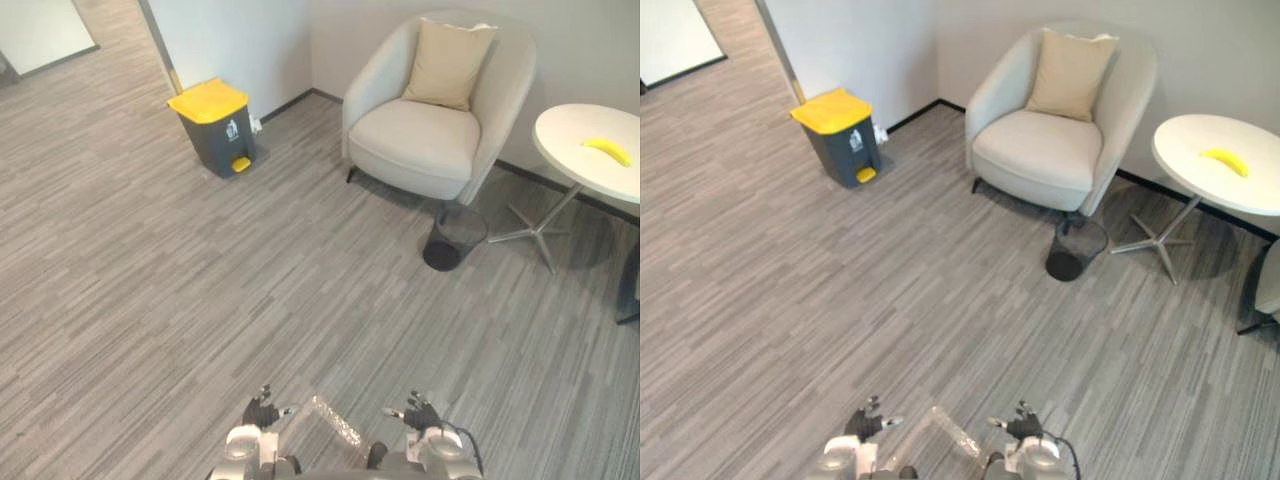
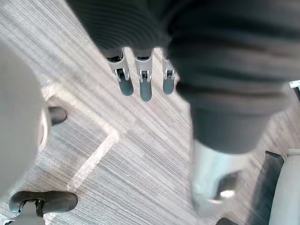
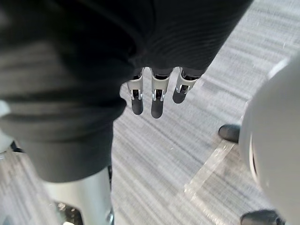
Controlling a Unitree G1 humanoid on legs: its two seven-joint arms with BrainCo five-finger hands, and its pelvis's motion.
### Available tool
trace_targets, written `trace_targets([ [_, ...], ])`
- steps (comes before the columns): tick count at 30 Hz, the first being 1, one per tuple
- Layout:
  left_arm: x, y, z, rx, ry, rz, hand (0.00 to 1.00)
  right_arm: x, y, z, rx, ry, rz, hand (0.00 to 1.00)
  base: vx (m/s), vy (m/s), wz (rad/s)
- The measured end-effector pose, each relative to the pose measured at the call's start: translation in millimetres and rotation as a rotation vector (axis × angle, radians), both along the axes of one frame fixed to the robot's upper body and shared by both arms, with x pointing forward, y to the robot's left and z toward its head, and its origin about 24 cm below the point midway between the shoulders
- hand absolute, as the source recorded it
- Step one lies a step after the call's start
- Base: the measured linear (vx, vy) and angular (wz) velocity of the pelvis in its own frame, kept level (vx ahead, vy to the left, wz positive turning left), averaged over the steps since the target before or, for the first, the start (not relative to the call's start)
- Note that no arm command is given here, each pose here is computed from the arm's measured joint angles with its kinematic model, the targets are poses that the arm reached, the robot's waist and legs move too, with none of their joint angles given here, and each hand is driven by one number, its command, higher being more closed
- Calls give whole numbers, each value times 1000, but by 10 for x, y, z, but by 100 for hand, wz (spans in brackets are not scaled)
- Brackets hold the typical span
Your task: Organize the slippers on the shoe rack
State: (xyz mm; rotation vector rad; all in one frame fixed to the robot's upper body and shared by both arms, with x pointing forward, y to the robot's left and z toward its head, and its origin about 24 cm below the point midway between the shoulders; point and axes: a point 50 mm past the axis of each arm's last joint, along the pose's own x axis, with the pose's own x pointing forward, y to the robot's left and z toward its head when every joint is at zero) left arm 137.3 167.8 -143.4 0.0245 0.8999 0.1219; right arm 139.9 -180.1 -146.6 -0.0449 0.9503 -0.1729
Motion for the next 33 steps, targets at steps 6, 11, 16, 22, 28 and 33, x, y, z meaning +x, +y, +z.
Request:
trace_targets([
  [6,-12,17,13,-15,-18,59,0,-119,-196,-12,-46,27,-36,0,64,70,-144],
  [11,-28,44,8,-13,-15,64,0,-213,-239,-28,-41,37,-89,0,119,202,-87],
  [16,-57,30,-8,-18,-2,62,0,-265,-192,-56,-26,59,-100,0,233,107,-28],
  [22,-20,34,-3,-17,-6,59,0,-165,-160,-31,-19,34,-95,0,142,18,-58],
  [28,-12,61,-10,1,2,59,0,-220,-171,-65,-14,65,-112,0,6,45,-12],
  [33,-76,156,-39,33,34,70,0,-321,-173,-109,-2,102,-158,0,10,-6,5],
])
